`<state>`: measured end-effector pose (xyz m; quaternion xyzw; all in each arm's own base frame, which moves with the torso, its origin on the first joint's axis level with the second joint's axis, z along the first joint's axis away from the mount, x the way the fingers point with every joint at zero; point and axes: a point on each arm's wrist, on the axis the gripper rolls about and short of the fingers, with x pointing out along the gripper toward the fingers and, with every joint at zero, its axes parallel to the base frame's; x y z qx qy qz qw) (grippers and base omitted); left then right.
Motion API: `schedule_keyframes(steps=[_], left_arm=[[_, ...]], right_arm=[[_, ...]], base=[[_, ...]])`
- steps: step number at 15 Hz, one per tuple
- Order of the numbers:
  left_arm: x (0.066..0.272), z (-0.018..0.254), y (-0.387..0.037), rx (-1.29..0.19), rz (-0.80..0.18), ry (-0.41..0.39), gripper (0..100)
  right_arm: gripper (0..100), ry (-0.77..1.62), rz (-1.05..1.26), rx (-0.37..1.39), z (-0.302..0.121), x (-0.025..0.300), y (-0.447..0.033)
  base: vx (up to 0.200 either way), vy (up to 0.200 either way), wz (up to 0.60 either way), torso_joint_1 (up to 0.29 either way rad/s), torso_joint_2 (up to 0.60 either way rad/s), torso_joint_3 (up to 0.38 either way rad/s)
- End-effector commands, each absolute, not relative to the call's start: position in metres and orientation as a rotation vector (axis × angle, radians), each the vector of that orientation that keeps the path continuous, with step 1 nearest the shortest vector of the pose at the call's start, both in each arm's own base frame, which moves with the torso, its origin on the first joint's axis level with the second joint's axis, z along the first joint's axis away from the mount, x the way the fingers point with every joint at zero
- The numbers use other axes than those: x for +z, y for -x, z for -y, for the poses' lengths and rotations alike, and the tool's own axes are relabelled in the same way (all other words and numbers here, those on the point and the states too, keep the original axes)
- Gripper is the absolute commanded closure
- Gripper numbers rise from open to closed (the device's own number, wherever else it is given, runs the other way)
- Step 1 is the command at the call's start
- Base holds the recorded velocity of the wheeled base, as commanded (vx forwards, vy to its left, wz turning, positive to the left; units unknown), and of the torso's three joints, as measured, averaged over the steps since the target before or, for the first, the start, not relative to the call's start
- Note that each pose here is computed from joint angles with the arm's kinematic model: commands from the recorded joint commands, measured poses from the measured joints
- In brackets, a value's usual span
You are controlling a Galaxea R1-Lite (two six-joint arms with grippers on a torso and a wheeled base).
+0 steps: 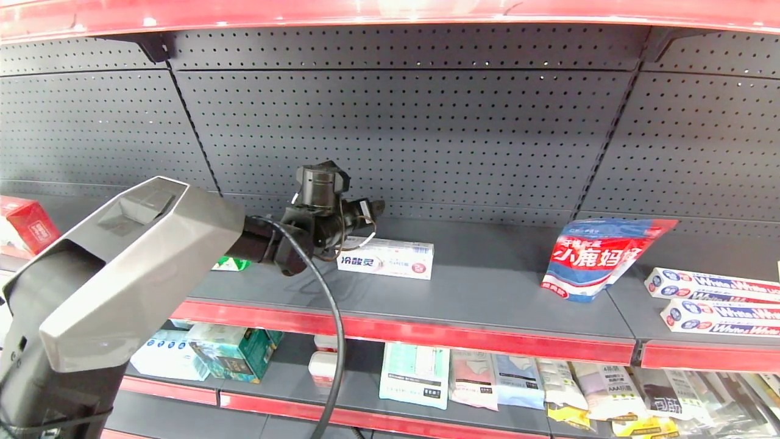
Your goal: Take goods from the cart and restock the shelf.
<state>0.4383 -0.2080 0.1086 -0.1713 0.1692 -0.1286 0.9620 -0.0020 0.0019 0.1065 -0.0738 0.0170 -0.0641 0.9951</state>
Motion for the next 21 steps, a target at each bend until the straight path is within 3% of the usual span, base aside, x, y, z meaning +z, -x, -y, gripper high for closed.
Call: schedule_keyframes(steps=[1,3,7,8,13,21], left_arm=[[0.107,0.210,-0.440,-0.288,-0.352,0.347,0],[0.098,0.211,-0.440,-0.304,-0.399,0.332,0],[0.096,0.215,-0.450,-0.326,-0.396,0.325,0],[0.093,0.217,-0.453,-0.337,-0.410,0.254,0],[0.088,0.220,-0.461,-0.347,-0.422,0.181,0],[0.088,0.223,-0.464,-0.415,-0.437,0.163,0]], right_arm=[[100,0.149,-0.033,-0.128,-0.002,0.104,0.003],[100,0.149,-0.028,-0.130,-0.002,0.099,0.004],[100,0.150,-0.037,-0.130,-0.004,0.093,0.010],[100,0.161,-0.046,-0.133,-0.004,0.088,0.015],[100,0.163,-0.045,-0.132,-0.005,0.090,0.016],[100,0.162,-0.046,-0.130,-0.005,0.089,0.016]], base=[[0.000,0.000,0.00,0.000,0.00,0.000],[0.000,0.000,0.00,0.000,0.00,0.000],[0.000,0.000,0.00,0.000,0.00,0.000],[0.000,0.000,0.00,0.000,0.00,0.000],[0.000,0.000,0.00,0.000,0.00,0.000],[0.000,0.000,0.00,0.000,0.00,0.000]])
